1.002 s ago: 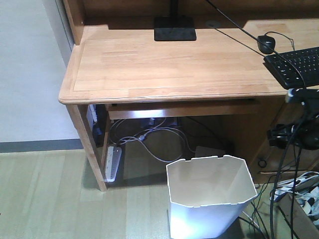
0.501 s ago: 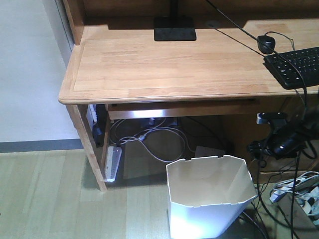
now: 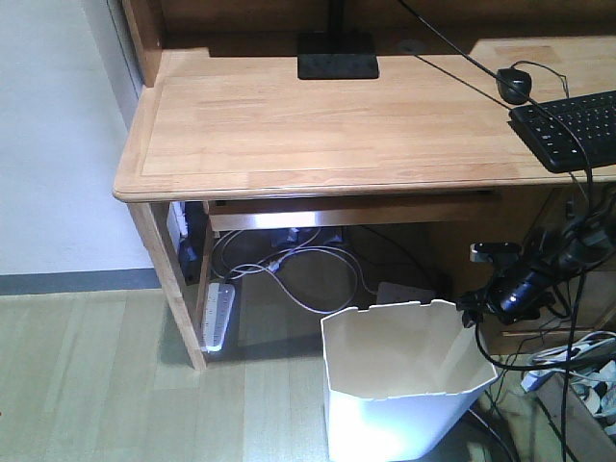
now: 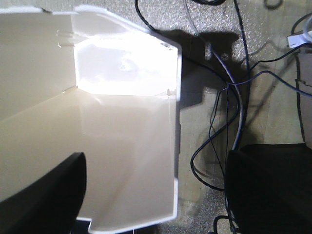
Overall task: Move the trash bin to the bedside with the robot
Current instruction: 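Close the right gripper on the bin rim nearest it, then lift the white bin with the right gripper and pull it out from under the desk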
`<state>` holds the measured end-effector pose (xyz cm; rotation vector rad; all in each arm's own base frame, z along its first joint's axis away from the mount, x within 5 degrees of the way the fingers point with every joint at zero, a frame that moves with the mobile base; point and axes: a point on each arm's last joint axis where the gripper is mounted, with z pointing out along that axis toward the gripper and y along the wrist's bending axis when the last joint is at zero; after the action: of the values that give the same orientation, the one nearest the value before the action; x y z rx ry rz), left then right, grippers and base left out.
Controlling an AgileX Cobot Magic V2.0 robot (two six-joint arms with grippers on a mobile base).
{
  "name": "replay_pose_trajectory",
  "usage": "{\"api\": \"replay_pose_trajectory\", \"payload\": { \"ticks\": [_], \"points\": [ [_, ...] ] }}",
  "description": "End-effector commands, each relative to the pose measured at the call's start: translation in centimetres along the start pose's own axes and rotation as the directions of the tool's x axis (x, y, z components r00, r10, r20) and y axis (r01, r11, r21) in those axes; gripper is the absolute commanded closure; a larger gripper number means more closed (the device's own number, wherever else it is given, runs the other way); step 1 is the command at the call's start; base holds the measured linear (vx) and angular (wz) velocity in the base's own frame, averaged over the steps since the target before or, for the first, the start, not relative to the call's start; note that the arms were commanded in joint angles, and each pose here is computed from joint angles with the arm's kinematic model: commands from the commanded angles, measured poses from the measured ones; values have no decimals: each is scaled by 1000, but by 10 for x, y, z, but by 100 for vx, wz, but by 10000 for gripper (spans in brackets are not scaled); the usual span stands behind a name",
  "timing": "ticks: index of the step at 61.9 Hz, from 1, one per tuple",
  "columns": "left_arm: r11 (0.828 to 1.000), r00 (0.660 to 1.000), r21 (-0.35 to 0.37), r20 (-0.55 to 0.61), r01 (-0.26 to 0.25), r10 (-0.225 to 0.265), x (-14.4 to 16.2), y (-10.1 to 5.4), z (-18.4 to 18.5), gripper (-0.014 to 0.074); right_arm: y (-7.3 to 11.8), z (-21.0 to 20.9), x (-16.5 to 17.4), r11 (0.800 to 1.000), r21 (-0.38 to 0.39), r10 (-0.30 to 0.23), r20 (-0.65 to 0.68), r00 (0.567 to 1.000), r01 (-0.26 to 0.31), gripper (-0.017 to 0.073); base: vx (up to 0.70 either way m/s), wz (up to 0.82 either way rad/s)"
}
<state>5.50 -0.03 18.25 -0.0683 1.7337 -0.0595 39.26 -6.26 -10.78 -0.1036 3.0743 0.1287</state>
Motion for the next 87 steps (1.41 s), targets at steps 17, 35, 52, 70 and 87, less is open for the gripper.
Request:
{"api": "replay_pose_trajectory", "payload": {
  "ticks": [17, 35, 52, 70, 87],
  "points": [
    [1000, 999, 6, 50, 12, -12, 3, 0, 2, 599, -8, 22, -10, 999, 6, -34, 16, 999, 34, -3, 0, 0],
    [1000, 999, 6, 50, 12, -12, 3, 0, 2, 599, -14, 51, -21, 998, -4, -56, -2, 998, 56, -3, 0, 0],
    [1000, 999, 6, 50, 12, -12, 3, 0, 2, 599, -17, 77, -28, 999, -25, -34, -38, 999, 33, 4, 0, 0],
    [1000, 999, 6, 50, 12, -12, 3, 0, 2, 599, -17, 85, -37, 997, -62, -38, -43, 998, 35, 406, 0, 0],
    [1000, 999, 6, 50, 12, -12, 3, 0, 2, 599, 1, 82, -40, 966, -257, -39, -5, 999, 36, 570, 0, 0]
  ]
}}
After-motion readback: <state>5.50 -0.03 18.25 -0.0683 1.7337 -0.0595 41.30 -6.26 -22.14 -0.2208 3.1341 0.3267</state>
